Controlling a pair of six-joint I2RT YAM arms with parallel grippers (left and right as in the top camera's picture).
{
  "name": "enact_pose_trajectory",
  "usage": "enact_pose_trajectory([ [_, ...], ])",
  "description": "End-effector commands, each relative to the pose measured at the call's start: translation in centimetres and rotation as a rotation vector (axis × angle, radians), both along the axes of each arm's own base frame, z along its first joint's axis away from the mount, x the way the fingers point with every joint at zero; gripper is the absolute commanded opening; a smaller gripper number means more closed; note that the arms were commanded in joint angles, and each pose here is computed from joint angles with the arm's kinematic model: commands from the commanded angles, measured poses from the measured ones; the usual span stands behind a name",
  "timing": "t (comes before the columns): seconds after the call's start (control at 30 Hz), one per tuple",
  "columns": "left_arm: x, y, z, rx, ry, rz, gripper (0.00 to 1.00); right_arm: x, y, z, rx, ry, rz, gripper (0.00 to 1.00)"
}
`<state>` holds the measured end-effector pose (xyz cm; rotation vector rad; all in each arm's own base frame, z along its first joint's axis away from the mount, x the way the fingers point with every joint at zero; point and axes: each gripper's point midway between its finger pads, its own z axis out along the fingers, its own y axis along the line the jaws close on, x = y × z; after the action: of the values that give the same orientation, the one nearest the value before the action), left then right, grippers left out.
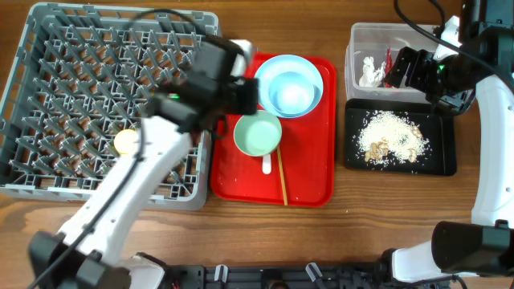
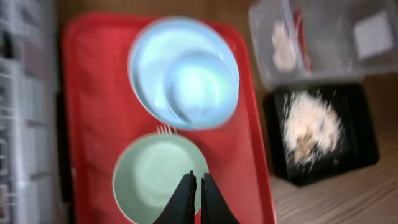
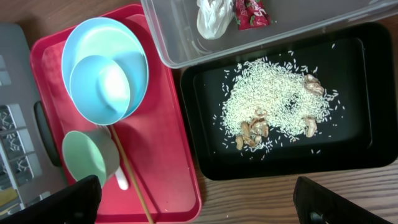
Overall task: Sort waste into correct bins and load items into the dishwasher rack
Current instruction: 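Grasp the green bowl rim with the left gripper and lift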
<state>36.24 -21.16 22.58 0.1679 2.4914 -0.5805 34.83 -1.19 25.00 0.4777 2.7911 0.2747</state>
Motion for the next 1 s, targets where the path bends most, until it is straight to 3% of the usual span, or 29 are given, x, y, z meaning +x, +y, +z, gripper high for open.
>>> enact_pose_trajectory([
  [0.0, 0.6, 2.2, 3.4, -0.087, -0.057, 0.033, 0.04, 0.0, -0.3, 0.0, -0.012, 0.005, -0.021, 1.00],
  [0.2, 0.1, 1.1, 2.2, -0.069, -0.022, 0.006, 0.04, 0.0, -0.3, 0.0, -0.012, 0.005, -0.021, 1.00],
  [0.53, -2.1, -3.5, -4.5, 0.063, 0.136, -0.067, 0.04, 0.0, -0.3, 0.0, -0.012, 0.006, -0.021, 1.00],
  [0.73, -3.1, -5.8, -9.2, 0.171, 0.201, -0.114, 0.42, -0.1, -0.3, 0.0, -0.012, 0.006, -0.021, 1.00],
  [0.97, -3.4, -6.4, -13.8, 0.312, 0.227, -0.118, 0.49, -0.1, -0.3, 0.0, -0.011, 0.009, -0.021, 1.00],
])
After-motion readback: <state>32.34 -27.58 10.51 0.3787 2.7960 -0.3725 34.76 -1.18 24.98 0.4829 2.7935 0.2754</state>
